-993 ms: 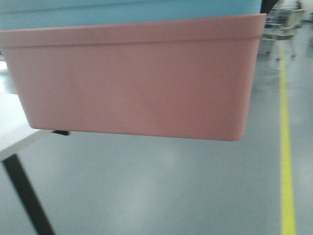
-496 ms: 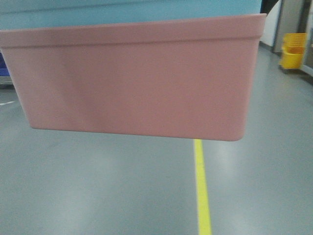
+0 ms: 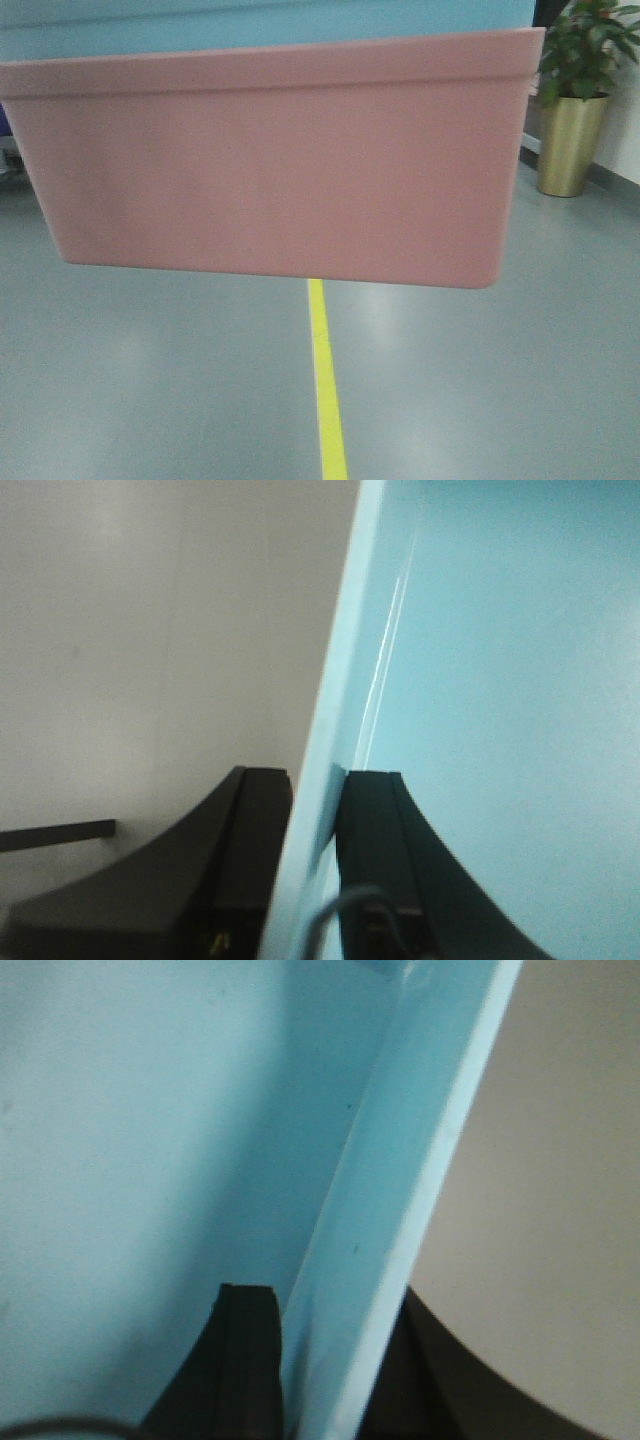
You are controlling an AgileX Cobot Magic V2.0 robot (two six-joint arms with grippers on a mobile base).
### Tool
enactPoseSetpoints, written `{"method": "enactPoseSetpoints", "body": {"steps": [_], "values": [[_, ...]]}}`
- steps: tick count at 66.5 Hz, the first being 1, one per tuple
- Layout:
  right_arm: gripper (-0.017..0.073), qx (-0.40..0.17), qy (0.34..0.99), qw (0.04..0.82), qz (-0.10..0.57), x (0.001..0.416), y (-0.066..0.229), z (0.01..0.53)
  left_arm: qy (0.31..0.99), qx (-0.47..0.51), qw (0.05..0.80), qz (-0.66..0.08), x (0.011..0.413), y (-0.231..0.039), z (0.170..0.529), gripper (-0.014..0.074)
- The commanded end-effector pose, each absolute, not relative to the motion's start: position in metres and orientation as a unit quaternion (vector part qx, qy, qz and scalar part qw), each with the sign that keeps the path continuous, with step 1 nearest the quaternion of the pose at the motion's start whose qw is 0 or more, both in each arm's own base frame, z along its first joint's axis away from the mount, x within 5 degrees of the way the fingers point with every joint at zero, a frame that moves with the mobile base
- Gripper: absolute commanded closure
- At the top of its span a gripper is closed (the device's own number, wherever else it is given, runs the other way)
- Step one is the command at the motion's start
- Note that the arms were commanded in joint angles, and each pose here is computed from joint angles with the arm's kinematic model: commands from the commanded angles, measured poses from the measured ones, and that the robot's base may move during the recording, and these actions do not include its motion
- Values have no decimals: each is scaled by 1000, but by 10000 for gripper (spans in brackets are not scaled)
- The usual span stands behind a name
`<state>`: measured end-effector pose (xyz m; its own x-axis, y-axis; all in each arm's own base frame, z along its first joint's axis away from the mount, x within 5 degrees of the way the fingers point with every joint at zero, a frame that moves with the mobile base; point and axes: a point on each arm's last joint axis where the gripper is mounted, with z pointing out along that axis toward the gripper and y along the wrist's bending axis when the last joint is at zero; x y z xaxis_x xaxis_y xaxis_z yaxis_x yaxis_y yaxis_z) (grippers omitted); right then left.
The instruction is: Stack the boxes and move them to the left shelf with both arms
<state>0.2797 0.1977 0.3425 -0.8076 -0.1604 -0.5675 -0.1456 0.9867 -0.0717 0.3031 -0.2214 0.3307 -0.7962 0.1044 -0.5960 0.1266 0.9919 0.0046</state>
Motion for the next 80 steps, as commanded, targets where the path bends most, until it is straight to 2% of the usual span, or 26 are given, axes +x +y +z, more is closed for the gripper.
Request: {"method": "enactPoseSetpoints", "body": {"steps": [1, 80], "values": [[503, -86, 911, 391, 103, 277, 214, 378, 910, 75, 385, -136, 288, -242, 372, 596], [503, -85, 911, 390, 99, 277, 214, 378, 912, 75, 381, -132, 289, -244, 369, 596]]}}
